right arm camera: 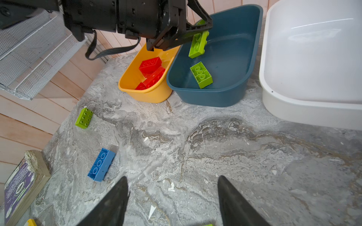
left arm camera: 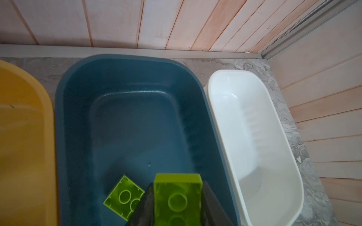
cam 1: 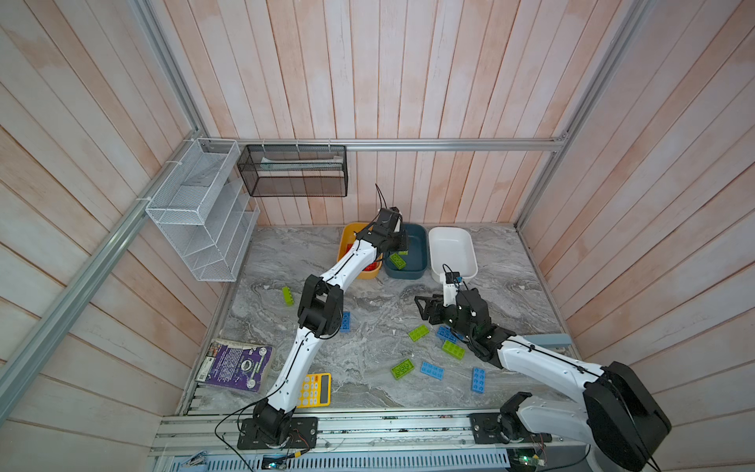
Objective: Sort the legos into containers by color
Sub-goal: Place the lego in the container.
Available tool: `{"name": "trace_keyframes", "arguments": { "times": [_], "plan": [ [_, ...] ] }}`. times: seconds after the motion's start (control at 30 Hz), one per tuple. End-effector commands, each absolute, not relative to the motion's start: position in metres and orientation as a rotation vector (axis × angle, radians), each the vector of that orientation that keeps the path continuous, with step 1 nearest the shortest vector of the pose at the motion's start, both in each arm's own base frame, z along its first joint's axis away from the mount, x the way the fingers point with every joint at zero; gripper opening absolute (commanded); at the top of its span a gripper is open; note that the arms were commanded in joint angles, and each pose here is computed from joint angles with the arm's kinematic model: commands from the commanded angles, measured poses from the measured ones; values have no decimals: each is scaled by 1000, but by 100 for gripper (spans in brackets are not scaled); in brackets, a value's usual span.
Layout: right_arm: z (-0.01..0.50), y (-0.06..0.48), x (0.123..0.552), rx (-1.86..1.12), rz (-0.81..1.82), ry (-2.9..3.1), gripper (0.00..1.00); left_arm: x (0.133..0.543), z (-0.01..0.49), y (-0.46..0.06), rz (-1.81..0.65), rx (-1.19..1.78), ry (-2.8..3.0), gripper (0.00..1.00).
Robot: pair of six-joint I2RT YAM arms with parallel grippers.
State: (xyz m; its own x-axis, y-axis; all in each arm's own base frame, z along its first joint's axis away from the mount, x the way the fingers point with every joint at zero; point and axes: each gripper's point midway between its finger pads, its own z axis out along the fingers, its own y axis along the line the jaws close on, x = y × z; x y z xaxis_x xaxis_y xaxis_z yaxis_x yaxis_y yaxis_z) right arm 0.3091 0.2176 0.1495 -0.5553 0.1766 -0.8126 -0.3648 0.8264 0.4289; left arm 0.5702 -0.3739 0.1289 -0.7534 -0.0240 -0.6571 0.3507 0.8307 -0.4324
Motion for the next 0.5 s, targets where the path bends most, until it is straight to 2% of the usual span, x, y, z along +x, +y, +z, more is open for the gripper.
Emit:
{"name": "trace_keyframes", "arguments": {
  "times": [0.0, 0.23, 0.47],
  "plan": [
    [151, 219, 308, -127, 716, 2027, 72, 577, 145, -383, -778, 262, 2258, 44],
    [154, 218, 308, -129, 712, 2022, 74, 578, 168, -383, -774, 283, 2215, 65],
    [161, 220, 306, -140, 710, 2022, 76, 570, 212, -372, -737, 291, 2165, 70]
  ]
}}
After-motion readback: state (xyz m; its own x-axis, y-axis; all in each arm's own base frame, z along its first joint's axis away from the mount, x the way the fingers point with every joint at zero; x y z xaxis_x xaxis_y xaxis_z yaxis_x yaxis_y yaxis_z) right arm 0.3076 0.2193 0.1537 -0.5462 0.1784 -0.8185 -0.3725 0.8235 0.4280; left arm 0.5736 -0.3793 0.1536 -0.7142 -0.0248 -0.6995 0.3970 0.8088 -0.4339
